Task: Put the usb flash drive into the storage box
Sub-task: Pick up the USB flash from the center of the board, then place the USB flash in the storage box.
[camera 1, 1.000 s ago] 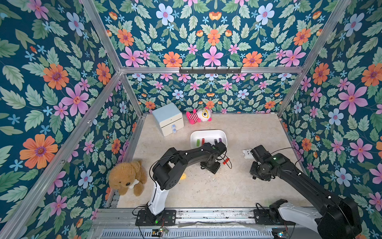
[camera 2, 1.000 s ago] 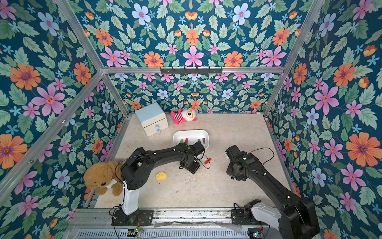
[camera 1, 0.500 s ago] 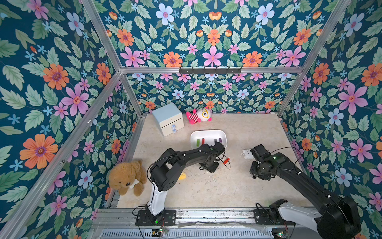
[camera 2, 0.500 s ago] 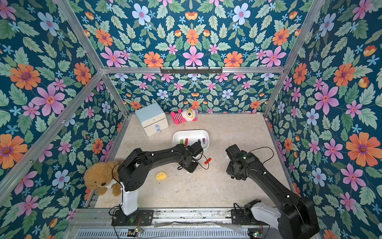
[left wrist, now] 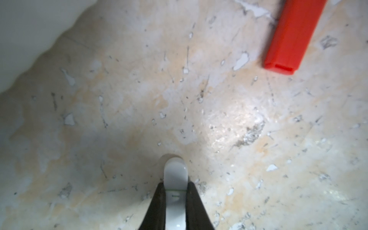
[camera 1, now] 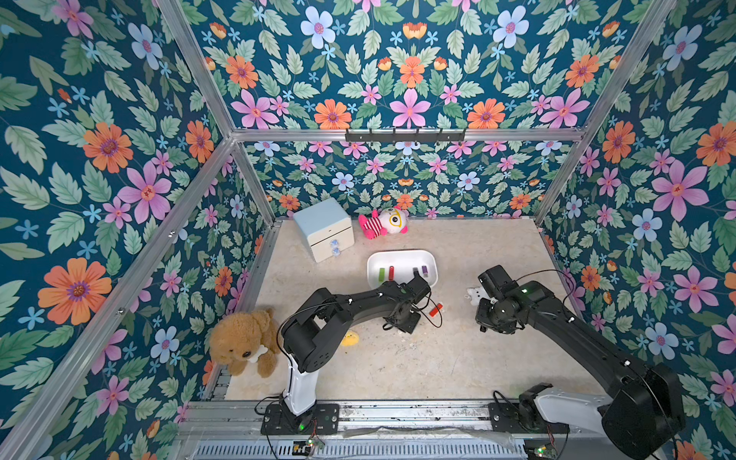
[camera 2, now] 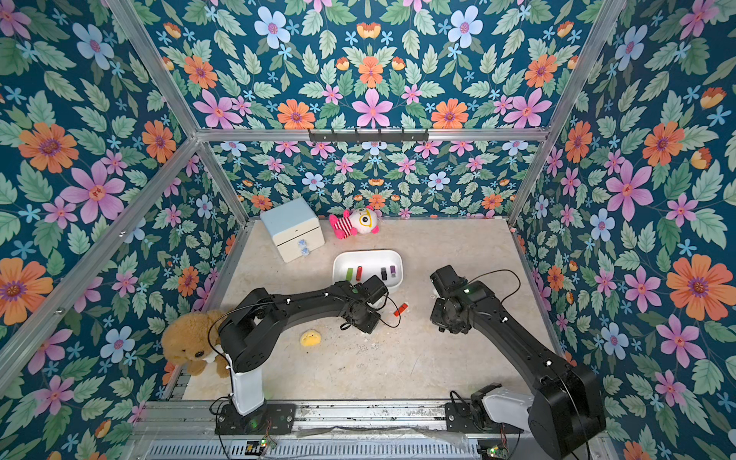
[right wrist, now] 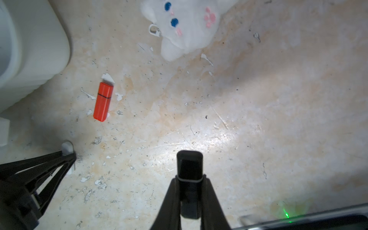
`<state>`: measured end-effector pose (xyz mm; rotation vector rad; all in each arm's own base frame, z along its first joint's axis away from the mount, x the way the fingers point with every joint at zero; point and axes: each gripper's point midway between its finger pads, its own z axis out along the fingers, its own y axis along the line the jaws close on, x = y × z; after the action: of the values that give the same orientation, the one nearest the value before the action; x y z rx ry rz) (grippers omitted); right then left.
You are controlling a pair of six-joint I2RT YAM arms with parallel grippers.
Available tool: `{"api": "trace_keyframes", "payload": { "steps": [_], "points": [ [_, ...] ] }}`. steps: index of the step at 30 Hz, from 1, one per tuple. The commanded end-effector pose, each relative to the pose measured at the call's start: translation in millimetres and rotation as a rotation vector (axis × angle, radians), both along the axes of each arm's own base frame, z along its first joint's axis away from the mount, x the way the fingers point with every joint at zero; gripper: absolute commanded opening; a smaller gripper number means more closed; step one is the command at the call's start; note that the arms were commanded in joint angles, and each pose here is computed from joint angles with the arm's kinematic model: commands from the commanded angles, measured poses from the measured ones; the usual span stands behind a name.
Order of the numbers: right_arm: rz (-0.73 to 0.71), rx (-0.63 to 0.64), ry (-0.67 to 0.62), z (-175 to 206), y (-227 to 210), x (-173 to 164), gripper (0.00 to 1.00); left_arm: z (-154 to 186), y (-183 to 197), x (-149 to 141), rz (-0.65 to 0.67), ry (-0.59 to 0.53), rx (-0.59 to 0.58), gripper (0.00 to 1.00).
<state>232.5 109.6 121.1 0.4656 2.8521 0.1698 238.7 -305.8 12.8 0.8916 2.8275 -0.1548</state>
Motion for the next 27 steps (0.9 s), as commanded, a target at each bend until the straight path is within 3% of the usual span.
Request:
{"api": "trace_keyframes", "payload": {
  "steps": [1,7,16,27],
  "points": [
    [0.048,0.002,-0.025,11.7,8.2,14.3,0.00,-13.0,11.7,-25.6,0.010,0.119,0.032,0.00],
    [0.105,0.029,-0.064,30.2,30.1,47.8,0.00,-2.4,18.1,-20.6,0.048,0.088,0.058,0.00],
    [0.182,0.068,-0.075,39.0,63.4,90.3,0.00,64.9,39.5,7.9,0.172,-0.009,0.022,0.00],
    [0.347,0.059,-0.048,36.6,130.2,139.7,0.00,119.1,102.3,44.8,0.350,-0.096,0.005,0.00]
  ]
}}
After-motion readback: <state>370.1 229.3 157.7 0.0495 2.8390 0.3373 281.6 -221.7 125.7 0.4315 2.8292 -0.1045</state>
